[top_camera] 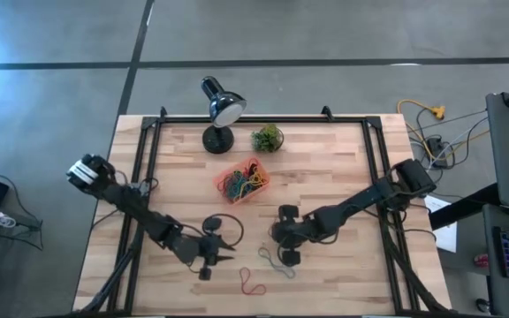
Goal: Pick and place rubber bands into bin
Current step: Put the red rubberband into the orange bin
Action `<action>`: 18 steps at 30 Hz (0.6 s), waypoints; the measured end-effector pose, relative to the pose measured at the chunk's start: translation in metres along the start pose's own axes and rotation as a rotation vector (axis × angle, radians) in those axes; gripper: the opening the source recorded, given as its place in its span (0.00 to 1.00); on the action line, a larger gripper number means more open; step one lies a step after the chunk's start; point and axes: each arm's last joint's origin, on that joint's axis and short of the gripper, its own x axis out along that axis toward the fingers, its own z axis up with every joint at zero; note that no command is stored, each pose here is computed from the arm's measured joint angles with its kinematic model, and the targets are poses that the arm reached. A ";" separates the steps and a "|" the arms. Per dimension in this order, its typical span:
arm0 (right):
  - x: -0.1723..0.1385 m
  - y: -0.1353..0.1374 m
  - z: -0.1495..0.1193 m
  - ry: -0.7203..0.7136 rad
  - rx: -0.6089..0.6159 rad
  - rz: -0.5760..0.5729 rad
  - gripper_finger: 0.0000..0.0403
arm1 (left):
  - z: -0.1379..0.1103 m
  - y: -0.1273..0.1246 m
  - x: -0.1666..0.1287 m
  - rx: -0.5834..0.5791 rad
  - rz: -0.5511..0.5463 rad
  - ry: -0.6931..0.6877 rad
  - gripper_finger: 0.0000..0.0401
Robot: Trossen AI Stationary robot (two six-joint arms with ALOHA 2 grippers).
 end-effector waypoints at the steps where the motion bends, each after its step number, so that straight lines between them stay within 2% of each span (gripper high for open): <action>1: 0.000 -0.001 0.000 0.002 0.012 0.000 0.20 | -0.002 0.001 0.002 0.005 0.006 0.009 0.23; 18: 0.005 -0.003 -0.007 0.038 0.101 0.011 0.40 | -0.002 0.003 0.002 0.028 0.013 0.008 0.23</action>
